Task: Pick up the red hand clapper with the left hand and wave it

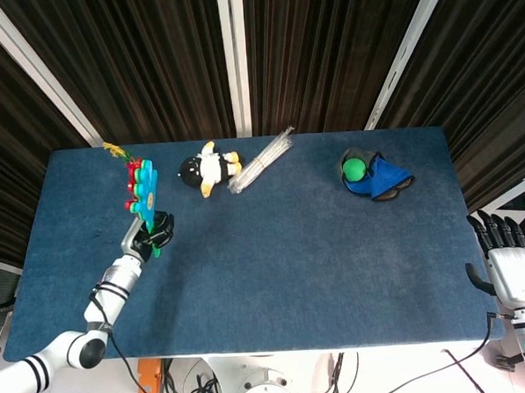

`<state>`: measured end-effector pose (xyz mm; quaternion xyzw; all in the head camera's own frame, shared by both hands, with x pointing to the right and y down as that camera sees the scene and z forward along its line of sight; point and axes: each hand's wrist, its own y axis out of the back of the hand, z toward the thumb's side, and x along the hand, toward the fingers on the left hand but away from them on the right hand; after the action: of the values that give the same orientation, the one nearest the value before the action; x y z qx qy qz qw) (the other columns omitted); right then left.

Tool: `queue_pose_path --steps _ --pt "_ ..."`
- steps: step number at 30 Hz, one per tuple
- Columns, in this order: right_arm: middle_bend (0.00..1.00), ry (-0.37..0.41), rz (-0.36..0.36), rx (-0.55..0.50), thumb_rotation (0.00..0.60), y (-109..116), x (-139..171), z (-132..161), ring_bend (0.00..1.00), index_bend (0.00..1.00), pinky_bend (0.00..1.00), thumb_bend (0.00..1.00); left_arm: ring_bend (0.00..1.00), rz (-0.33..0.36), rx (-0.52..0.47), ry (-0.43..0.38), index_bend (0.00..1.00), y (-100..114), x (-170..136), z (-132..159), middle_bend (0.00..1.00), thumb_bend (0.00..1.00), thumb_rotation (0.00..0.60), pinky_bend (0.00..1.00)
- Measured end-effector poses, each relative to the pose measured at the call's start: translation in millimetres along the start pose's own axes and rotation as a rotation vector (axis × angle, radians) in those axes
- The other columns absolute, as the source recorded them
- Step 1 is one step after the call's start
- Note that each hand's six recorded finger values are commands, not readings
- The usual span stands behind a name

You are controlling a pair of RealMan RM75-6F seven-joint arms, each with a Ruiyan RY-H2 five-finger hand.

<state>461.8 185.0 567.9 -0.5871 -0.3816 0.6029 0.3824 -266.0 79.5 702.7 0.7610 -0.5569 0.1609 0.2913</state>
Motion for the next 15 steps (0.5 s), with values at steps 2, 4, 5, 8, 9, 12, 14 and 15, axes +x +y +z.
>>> queue_pose_path --steps 2,4,5,8,9,12,14,15 --pt "0.00 0.001 0.000 0.000 0.600 0.3 -0.1 1.2 0.00 0.00 0.00 0.32 1.00 -0.002 -0.014 -0.015 1.00 3.8 -0.2 1.9 1.00 0.59 0.600 1.00" --pt "0.00 0.001 0.000 0.001 0.600 0.5 -0.2 1.9 0.00 0.00 0.00 0.32 1.00 -0.006 0.029 -0.037 1.00 7.1 -0.3 3.1 1.00 0.59 0.600 1.00" --pt "0.00 0.001 0.001 0.002 0.600 0.5 -0.2 2.0 0.00 0.00 0.00 0.32 1.00 -0.009 0.066 -0.047 1.00 8.2 -0.4 3.4 1.00 0.59 0.600 1.00" --pt "0.00 0.002 0.002 0.002 0.600 0.6 0.1 3.0 0.00 0.00 0.00 0.32 1.00 -0.029 0.263 -0.075 1.00 9.7 -0.7 2.0 1.00 0.59 0.600 1.00" --pt "0.00 0.002 0.002 0.001 0.600 0.8 0.3 2.9 0.00 0.00 0.00 0.32 1.00 -0.037 0.344 -0.082 1.00 9.5 -0.9 0.9 1.00 0.59 0.600 1.00" --pt "0.00 -0.001 0.002 -0.002 0.600 1.5 0.8 1.8 0.00 0.00 0.00 0.32 1.00 -0.074 0.692 -0.108 1.00 6.9 -1.3 -4.3 1.00 0.59 0.600 1.00" --pt "0.00 -0.004 0.001 -0.004 0.600 1.8 1.0 0.7 0.00 0.00 0.00 0.32 1.00 -0.110 0.981 -0.134 1.00 3.3 -1.9 -9.5 1.00 0.59 0.600 1.00" --pt "0.00 -0.005 0.001 -0.006 0.600 1.8 0.9 0.0 0.00 0.00 0.00 0.32 1.00 -0.128 1.106 -0.147 1.00 1.5 -2.3 -12.1 1.00 0.59 0.600 1.00"
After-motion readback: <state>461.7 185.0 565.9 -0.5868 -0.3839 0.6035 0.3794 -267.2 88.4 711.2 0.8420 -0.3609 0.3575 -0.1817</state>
